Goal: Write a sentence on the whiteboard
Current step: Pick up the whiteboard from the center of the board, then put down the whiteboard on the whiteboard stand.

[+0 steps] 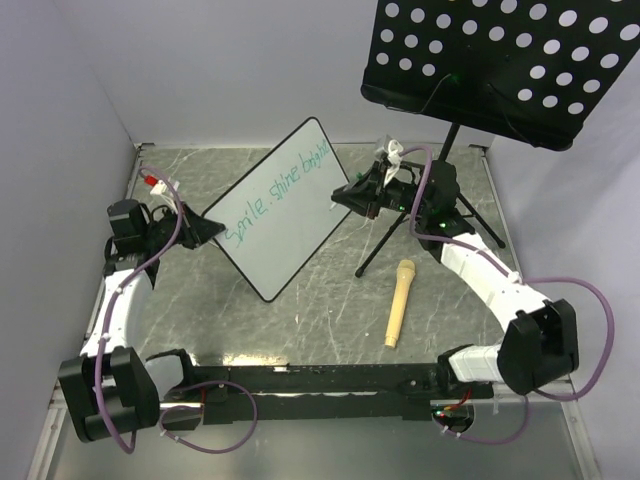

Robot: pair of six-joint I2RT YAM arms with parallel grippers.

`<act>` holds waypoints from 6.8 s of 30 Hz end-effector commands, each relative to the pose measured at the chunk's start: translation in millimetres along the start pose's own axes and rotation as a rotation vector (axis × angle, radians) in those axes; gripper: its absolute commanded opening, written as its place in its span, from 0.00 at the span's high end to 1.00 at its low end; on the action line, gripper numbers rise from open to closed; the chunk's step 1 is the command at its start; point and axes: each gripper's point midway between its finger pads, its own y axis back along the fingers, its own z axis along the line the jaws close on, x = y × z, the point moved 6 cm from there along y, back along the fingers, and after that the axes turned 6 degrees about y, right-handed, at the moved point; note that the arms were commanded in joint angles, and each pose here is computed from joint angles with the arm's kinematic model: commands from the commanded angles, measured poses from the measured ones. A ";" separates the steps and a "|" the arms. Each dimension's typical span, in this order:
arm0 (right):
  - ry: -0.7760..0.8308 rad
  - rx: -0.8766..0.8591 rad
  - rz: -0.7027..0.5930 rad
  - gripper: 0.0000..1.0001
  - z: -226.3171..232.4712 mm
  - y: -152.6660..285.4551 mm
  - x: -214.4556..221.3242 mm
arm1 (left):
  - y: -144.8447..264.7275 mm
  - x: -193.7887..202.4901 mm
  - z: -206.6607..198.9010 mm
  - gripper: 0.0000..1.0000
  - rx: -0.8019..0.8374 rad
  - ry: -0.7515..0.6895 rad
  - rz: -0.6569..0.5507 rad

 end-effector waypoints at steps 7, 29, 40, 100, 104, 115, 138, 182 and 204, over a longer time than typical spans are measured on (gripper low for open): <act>-0.023 -0.077 0.115 1.00 47.0 42.7 -4.1 | 9.6 -36.4 -28.0 0.99 -0.015 -0.279 -0.160; -0.087 -0.052 0.085 1.00 47.0 59.9 3.8 | 35.6 -64.2 -81.5 0.99 -0.012 -0.339 -0.248; -0.083 -0.050 0.080 1.00 46.8 63.3 4.2 | 42.5 -84.8 -101.6 0.99 -0.005 -0.380 -0.272; -0.124 -0.047 0.074 1.00 37.6 77.6 10.4 | 41.9 -148.7 -83.2 0.99 -0.252 -0.498 -0.361; -0.128 -0.050 0.070 1.00 38.9 78.2 9.8 | 48.0 -135.2 -83.1 0.99 -0.265 -0.496 -0.364; -0.134 -0.056 0.065 1.00 39.7 78.1 9.1 | 48.4 -88.7 -61.0 0.99 -0.293 -0.422 -0.331; -0.133 -0.057 0.061 1.00 40.5 79.7 7.7 | 46.4 -53.4 -1.0 0.99 -0.292 -0.394 -0.329; -0.149 -0.059 0.047 1.00 41.9 82.3 5.2 | 61.9 -19.7 30.3 0.70 -0.498 -0.429 -0.215; -0.147 -0.087 0.032 1.00 46.7 83.1 0.0 | 56.6 -8.2 99.5 0.65 -0.652 -0.525 0.006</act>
